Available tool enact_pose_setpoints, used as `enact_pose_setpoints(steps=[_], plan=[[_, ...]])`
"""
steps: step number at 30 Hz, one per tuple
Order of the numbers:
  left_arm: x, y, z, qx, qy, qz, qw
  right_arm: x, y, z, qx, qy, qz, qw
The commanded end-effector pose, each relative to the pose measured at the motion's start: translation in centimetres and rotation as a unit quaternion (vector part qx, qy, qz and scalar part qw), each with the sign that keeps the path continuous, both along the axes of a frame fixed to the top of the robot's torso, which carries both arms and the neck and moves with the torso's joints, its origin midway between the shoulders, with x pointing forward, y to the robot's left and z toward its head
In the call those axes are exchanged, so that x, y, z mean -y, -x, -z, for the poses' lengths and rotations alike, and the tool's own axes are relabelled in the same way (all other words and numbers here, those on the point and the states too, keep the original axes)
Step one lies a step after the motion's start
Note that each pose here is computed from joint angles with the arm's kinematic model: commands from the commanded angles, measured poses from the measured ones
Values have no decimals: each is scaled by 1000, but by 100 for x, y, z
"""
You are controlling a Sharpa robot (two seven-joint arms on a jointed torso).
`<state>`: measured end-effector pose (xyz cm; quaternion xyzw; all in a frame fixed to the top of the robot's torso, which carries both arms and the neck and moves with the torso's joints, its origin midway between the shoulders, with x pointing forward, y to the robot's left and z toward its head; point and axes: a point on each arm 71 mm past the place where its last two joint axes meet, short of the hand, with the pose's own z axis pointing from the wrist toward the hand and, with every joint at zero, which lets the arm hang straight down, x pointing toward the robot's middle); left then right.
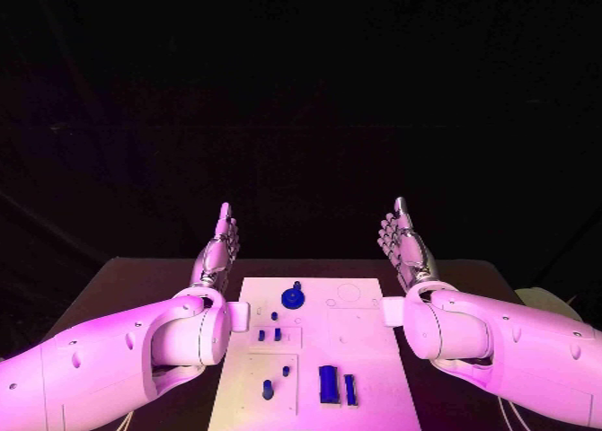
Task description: Assemble the parts on the task board
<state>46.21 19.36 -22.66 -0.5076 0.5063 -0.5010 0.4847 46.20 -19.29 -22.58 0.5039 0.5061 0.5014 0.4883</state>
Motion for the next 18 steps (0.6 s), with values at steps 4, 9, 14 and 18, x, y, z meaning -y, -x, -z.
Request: enact_pose_setpoints(steps=[4, 9, 14, 18], plan=[[12, 4, -24, 14, -4, 1, 1000, -5, 2, -16, 10, 0, -1, 1000], [12, 4, -24, 14, -4, 1, 1000, -5, 2, -16, 10, 0, -1, 1000], [12, 4, -24, 14, -4, 1, 1000, -5, 2, -16, 10, 0, -1, 1000], [12, 4, -24, 14, -4, 1, 1000, -5, 2, -16, 10, 0, -1, 1000]])
